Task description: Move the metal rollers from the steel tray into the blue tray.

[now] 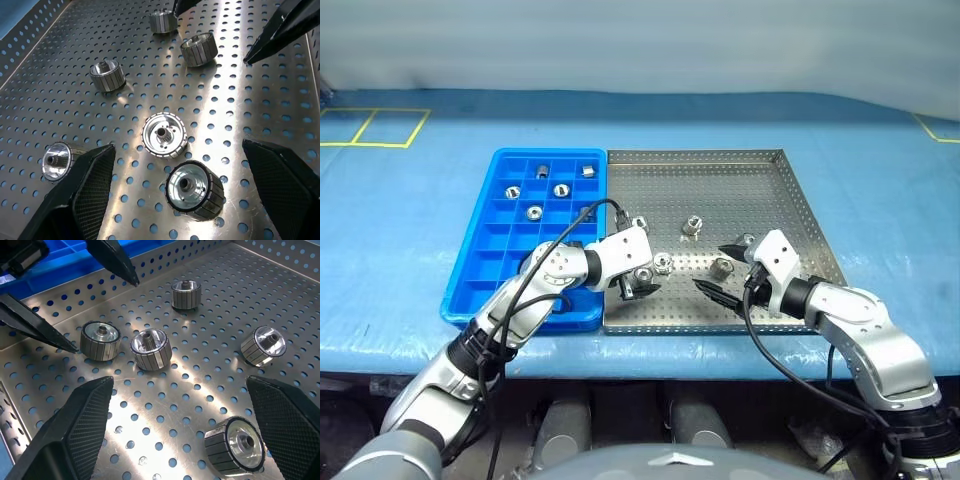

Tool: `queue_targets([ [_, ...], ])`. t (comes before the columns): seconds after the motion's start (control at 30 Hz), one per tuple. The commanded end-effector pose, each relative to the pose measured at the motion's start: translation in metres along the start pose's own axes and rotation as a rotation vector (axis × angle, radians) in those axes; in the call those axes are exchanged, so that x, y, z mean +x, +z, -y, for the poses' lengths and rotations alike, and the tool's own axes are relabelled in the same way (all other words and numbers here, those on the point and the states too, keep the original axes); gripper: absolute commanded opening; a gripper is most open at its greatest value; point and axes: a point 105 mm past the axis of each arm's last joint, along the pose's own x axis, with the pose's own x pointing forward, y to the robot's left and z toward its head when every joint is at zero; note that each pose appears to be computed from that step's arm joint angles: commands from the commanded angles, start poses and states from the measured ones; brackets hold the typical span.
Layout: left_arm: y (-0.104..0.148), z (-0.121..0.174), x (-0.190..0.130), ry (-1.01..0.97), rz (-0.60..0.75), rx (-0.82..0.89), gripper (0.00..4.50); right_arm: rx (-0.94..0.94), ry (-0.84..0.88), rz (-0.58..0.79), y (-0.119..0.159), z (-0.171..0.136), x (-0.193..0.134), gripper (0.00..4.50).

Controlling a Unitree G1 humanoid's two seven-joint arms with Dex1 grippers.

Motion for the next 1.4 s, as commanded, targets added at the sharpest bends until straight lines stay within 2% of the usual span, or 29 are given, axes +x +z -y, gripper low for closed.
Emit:
queue_targets([
  [0.03, -0.005, -0.002, 0.005, -0.002, -0.07, 0.087, 4.41, -0.039, -0.003, 0.038, 0.009, -0.004, -0.001, 4.49],
  [0.23, -0.015, 0.003, 0.013, -0.048, -0.118, 0.108, 4.41, -0.051, -0.02, 0.039, 0.009, -0.002, -0.002, 4.49],
  [0.27, -0.016, 0.004, 0.015, -0.05, -0.123, 0.107, 4.25, -0.054, -0.024, 0.039, 0.009, -0.002, -0.002, 4.5],
  [0.33, -0.018, 0.004, 0.016, -0.049, -0.13, 0.106, 3.83, -0.059, -0.031, 0.039, 0.009, -0.001, -0.002, 4.5],
  [0.53, -0.019, 0.003, 0.016, -0.033, -0.137, 0.092, 1.89, -0.065, -0.047, 0.046, 0.01, 0.003, -0.002, 4.5],
  [0.6, -0.019, 0.003, 0.016, -0.035, -0.136, 0.095, 1.89, -0.068, -0.05, 0.047, 0.01, 0.003, -0.001, 4.5],
  [0.63, -0.019, 0.003, 0.016, -0.035, -0.136, 0.095, 1.38, -0.069, -0.051, 0.048, 0.01, 0.003, -0.001, 4.5],
  [0.73, -0.018, 0.003, 0.015, -0.036, -0.134, 0.094, 0.84, -0.071, -0.056, 0.05, 0.011, 0.004, 0.0, 4.5],
  [0.93, -0.005, -0.003, 0.009, -0.002, -0.055, 0.042, 0.83, -0.074, -0.065, 0.052, 0.011, 0.005, 0.0, 4.5],
  [1.23, 0.037, -0.015, -0.027, 0.055, 0.24, -0.127, 0.83, -0.076, -0.067, 0.057, 0.012, 0.005, 0.004, 4.5],
  [1.4, 0.04, -0.017, -0.039, 0.089, 0.312, -0.205, 0.83, -0.085, -0.058, 0.068, 0.015, 0.005, 0.01, 4.5],
])
